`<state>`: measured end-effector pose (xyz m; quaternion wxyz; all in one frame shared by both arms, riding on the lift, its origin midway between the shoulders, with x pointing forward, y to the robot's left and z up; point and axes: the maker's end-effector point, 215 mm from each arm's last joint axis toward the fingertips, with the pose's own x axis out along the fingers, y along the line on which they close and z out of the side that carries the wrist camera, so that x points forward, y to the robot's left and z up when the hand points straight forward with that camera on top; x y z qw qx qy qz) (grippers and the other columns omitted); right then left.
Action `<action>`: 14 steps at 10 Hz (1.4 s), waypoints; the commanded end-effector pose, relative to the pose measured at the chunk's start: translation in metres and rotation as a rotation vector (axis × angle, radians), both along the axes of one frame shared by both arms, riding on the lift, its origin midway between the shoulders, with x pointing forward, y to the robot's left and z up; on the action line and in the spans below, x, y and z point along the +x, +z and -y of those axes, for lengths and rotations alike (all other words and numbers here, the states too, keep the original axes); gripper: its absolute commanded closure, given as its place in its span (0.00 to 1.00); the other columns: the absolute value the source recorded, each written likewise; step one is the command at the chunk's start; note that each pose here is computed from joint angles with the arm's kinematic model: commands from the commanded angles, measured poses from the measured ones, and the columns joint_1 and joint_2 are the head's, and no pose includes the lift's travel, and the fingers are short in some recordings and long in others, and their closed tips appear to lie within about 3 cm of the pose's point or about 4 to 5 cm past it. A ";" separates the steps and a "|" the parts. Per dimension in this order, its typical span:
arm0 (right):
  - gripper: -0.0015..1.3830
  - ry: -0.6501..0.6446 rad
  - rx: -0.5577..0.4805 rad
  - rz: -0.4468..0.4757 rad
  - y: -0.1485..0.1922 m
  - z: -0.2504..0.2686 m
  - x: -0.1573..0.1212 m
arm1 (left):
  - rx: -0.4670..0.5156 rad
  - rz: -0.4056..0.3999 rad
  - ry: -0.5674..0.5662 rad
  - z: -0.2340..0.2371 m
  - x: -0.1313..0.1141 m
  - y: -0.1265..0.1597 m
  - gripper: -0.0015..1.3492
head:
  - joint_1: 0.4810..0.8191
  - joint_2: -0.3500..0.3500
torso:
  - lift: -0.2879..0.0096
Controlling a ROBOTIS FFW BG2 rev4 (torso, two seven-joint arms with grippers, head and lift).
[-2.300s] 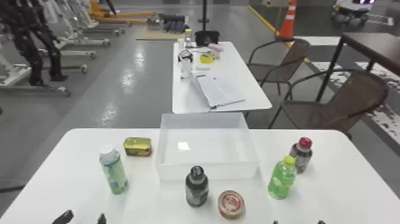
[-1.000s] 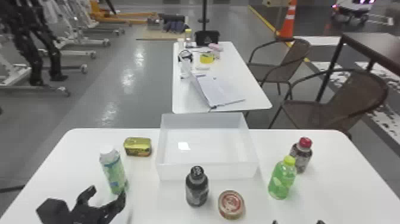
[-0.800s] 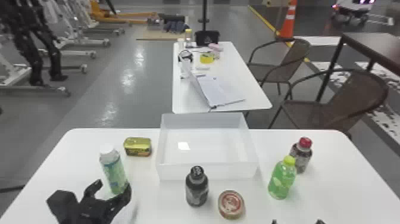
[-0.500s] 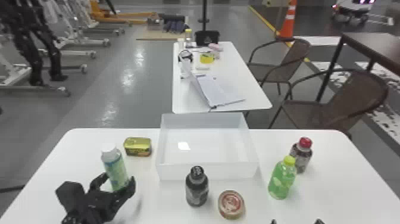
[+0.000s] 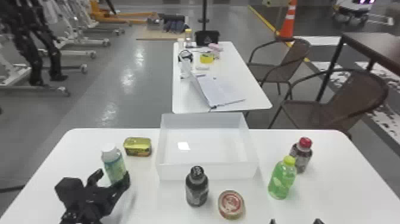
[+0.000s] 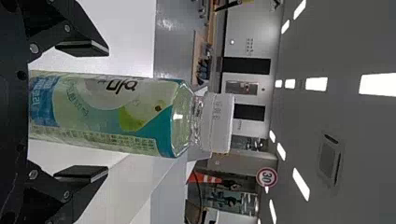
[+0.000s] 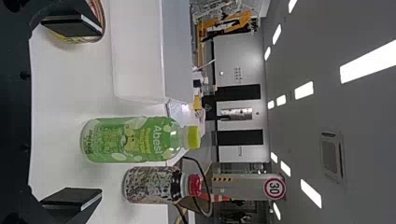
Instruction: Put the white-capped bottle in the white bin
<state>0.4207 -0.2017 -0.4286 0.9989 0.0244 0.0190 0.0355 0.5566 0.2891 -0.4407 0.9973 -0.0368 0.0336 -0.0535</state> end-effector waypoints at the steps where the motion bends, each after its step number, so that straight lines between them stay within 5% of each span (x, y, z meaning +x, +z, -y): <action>1: 0.06 0.000 0.000 0.001 0.000 0.000 0.001 | -0.002 -0.016 0.010 -0.001 0.002 -0.006 0.47 | 0.20 0.50 | 0.63; 4: 0.06 -0.001 0.001 0.000 0.000 0.000 0.001 | 0.015 -0.021 0.007 0.000 0.007 -0.005 0.61 | 0.20 0.50 | 0.63; 8: 0.06 -0.001 0.002 -0.001 -0.001 0.000 0.000 | 0.000 -0.009 -0.005 0.008 0.009 0.006 0.61 | 0.20 0.50 | 0.63; 11: 0.06 -0.001 0.003 -0.002 -0.001 0.001 0.000 | 0.012 0.157 -0.048 0.031 0.027 0.098 0.61 | 0.20 0.50 | 0.63; 14: 0.06 0.001 0.005 -0.002 -0.001 -0.001 0.001 | -0.082 0.216 -0.139 0.085 0.046 0.143 0.61 | 0.20 0.50 | 0.63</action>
